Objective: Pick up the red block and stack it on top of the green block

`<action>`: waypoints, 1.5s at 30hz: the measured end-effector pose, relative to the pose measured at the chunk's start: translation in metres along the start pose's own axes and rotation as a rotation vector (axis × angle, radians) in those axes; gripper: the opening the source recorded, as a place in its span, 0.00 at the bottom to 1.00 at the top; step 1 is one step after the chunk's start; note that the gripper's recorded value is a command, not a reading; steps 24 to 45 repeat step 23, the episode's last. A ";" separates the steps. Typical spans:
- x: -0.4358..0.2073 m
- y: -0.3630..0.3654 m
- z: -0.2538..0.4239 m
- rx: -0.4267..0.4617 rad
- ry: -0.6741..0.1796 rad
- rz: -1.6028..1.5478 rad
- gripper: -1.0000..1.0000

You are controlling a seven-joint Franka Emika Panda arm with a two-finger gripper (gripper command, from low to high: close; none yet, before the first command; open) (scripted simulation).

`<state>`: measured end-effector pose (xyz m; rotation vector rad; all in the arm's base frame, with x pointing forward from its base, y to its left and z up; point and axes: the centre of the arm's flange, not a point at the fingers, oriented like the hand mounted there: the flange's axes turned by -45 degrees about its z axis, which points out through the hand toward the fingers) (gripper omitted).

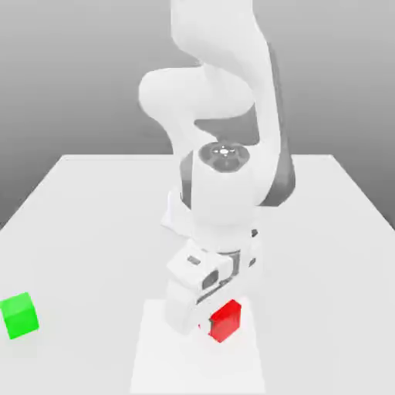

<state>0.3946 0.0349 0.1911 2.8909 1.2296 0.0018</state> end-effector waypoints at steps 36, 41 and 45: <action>-0.283 0.215 0.003 0.002 -0.001 0.760 1.00; -0.283 0.215 0.003 0.002 -0.001 0.760 1.00; -0.283 0.215 0.003 0.002 -0.001 0.760 1.00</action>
